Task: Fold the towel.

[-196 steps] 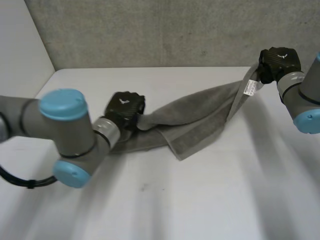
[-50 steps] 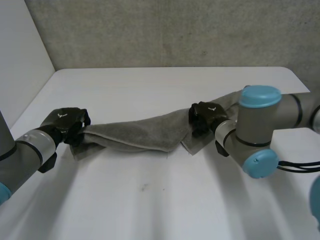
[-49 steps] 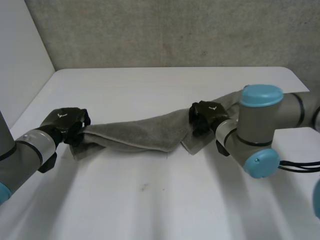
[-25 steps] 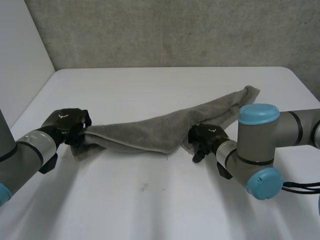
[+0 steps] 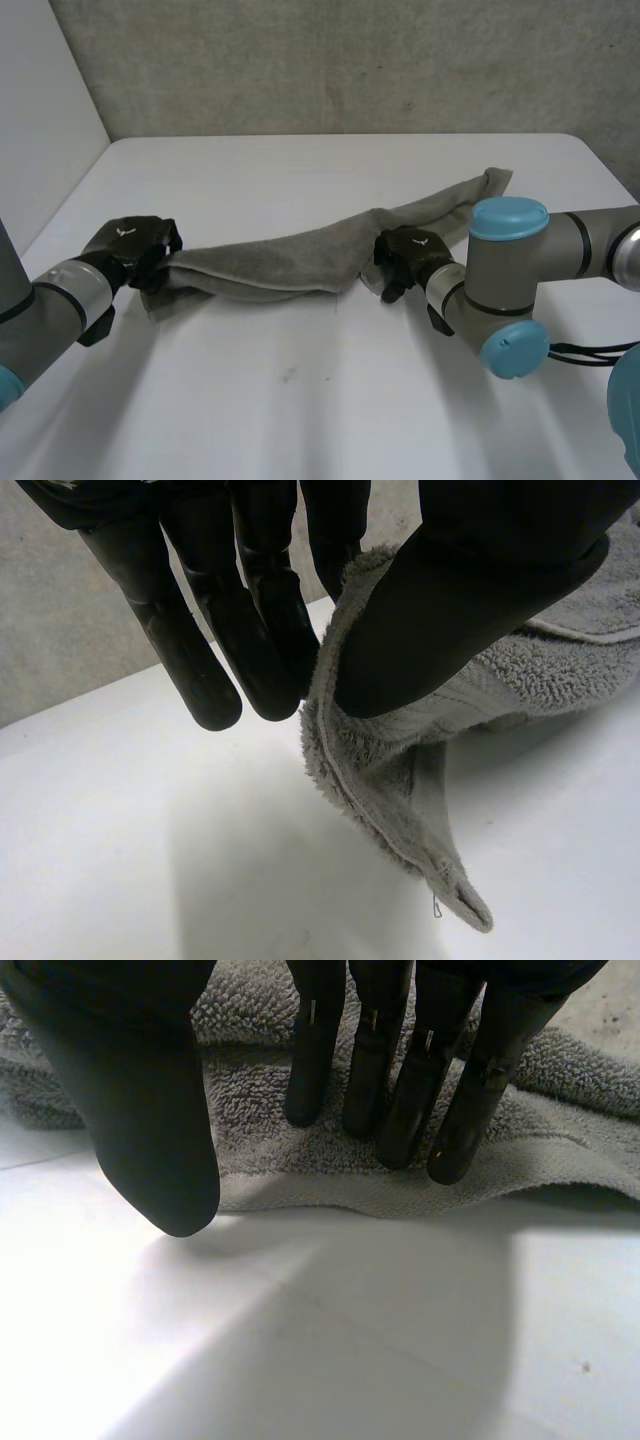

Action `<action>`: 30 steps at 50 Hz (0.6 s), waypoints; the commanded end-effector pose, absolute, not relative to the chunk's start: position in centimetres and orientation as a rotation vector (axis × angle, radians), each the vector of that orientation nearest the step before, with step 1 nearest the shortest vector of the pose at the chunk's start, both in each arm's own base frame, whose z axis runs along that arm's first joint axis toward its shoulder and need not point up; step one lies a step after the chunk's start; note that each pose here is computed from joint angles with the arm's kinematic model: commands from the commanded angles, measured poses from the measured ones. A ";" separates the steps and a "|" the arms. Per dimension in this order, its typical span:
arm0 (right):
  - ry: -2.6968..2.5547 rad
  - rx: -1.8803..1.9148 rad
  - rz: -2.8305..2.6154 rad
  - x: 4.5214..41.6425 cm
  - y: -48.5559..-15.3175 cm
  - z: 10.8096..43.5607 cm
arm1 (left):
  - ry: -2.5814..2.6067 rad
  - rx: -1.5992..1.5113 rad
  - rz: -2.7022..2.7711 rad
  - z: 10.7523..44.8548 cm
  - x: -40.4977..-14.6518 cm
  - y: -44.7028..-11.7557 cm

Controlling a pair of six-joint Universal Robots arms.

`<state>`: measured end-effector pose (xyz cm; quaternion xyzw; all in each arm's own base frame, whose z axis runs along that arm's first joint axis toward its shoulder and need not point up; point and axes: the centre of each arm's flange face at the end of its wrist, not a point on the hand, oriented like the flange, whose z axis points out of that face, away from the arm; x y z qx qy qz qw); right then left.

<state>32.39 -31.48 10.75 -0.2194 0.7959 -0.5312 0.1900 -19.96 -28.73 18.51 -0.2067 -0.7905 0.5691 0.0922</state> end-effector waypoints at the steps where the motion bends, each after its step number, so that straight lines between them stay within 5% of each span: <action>1: 2.226 -0.618 -1.508 32.7 -32.0 10.7 | -2.346 -0.615 1.687 18.5 -20.0 -28.7; 30: 2.190 -0.604 -1.544 33.8 -33.9 9.8 | -2.355 -0.613 1.679 18.2 -19.9 -28.7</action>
